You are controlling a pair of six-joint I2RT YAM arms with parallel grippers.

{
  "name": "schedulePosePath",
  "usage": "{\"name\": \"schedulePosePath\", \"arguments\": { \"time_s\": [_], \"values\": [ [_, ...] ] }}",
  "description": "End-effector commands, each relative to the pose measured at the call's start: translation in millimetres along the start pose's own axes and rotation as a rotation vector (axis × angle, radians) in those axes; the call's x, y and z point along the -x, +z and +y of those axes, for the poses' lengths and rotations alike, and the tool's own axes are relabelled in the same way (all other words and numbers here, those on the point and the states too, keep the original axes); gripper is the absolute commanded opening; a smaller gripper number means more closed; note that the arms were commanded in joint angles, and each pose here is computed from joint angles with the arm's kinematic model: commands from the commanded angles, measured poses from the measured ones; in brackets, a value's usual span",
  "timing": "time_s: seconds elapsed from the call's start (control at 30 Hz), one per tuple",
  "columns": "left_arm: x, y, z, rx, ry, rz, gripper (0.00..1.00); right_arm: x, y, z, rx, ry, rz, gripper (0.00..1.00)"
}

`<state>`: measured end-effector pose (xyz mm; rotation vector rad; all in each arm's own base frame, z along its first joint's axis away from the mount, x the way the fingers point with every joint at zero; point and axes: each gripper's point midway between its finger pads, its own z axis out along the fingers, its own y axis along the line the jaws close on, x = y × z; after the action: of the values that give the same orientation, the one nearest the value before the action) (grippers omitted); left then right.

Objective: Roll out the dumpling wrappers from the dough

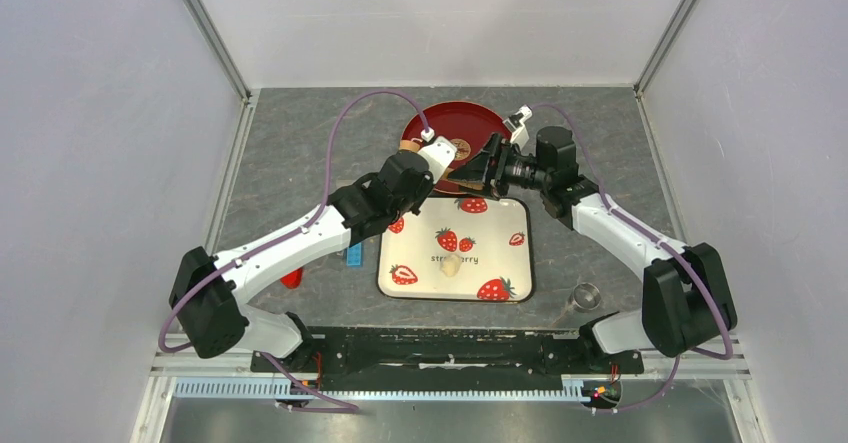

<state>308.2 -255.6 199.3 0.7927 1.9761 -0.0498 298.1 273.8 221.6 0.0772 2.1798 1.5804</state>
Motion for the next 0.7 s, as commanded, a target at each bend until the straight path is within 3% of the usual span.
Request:
{"name": "schedulePosePath", "arguments": {
  "time_s": [0.0, 0.67],
  "values": [
    [35, -14, 11, 0.032, -0.082, -0.127, 0.02, 13, -5, 29, 0.094, -0.057, -0.075, 0.68],
    [31, -23, 11, 0.028, -0.134, -0.138, 0.02, 12, 13, 23, 0.097, -0.056, -0.052, 0.59]
  ]
}}
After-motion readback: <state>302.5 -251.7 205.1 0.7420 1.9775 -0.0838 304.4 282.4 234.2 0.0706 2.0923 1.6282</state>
